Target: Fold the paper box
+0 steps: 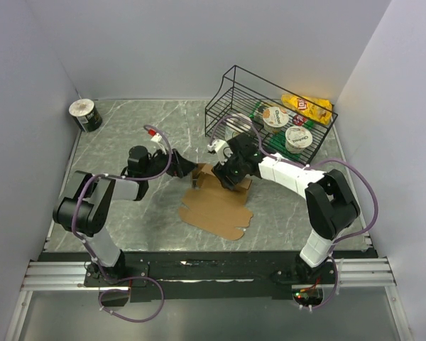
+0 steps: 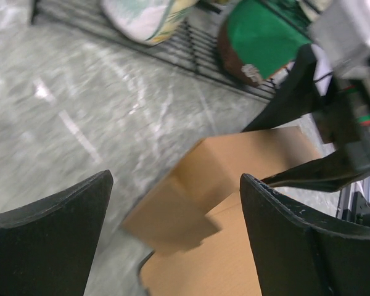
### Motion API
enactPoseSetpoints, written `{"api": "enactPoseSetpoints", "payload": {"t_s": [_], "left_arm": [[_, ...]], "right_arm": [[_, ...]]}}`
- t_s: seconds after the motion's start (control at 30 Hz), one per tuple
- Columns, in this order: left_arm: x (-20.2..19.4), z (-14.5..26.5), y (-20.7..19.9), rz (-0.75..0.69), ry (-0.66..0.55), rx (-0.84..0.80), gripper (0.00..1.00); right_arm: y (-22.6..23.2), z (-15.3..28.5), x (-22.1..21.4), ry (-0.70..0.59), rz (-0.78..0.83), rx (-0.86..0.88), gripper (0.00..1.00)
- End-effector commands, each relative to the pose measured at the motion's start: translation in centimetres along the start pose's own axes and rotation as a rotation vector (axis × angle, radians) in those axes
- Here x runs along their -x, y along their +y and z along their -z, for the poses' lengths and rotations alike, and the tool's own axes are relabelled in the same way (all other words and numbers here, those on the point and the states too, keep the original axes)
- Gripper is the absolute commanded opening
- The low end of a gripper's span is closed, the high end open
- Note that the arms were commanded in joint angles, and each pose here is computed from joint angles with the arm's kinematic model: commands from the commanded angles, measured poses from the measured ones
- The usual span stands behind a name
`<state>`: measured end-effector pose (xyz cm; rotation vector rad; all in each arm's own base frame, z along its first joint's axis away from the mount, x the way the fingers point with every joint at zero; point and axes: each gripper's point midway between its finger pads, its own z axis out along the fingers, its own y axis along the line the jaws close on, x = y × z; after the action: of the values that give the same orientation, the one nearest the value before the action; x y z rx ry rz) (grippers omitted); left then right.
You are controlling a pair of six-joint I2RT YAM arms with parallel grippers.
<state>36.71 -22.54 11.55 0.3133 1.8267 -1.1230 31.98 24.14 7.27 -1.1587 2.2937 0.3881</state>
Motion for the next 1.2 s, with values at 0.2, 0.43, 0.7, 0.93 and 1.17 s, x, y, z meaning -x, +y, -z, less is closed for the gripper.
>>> {"api": "enactPoseSetpoints", "payload": {"t_s": [0.2,0.43,0.7,0.93,1.17], "left_arm": [[1.4,-2.4,-0.7,-0.132,0.015,0.055,0.92],[4.0,1.0,3.6,-0.059,-0.099,0.164,0.90],[1.9,-1.7,8.6,0.021,0.000,0.275,0.87],[-1.0,-3.5,6.8,-0.022,0.108,0.136,0.85],[-2.8,-1.8,2.2,-0.008,0.080,-0.035,0.79]], "right_arm": [[-0.4,-0.4,0.5,-0.028,0.020,-0.059,0.69],[-0.5,-0.4,0.3,-0.035,0.023,-0.064,0.66],[0.0,-0.4,0.8,-0.064,0.025,-0.037,0.66],[-0.6,-0.8,0.9,-0.050,0.014,-0.067,0.66],[-1.1,-1.2,0.8,-0.040,-0.004,-0.082,0.64]]}}
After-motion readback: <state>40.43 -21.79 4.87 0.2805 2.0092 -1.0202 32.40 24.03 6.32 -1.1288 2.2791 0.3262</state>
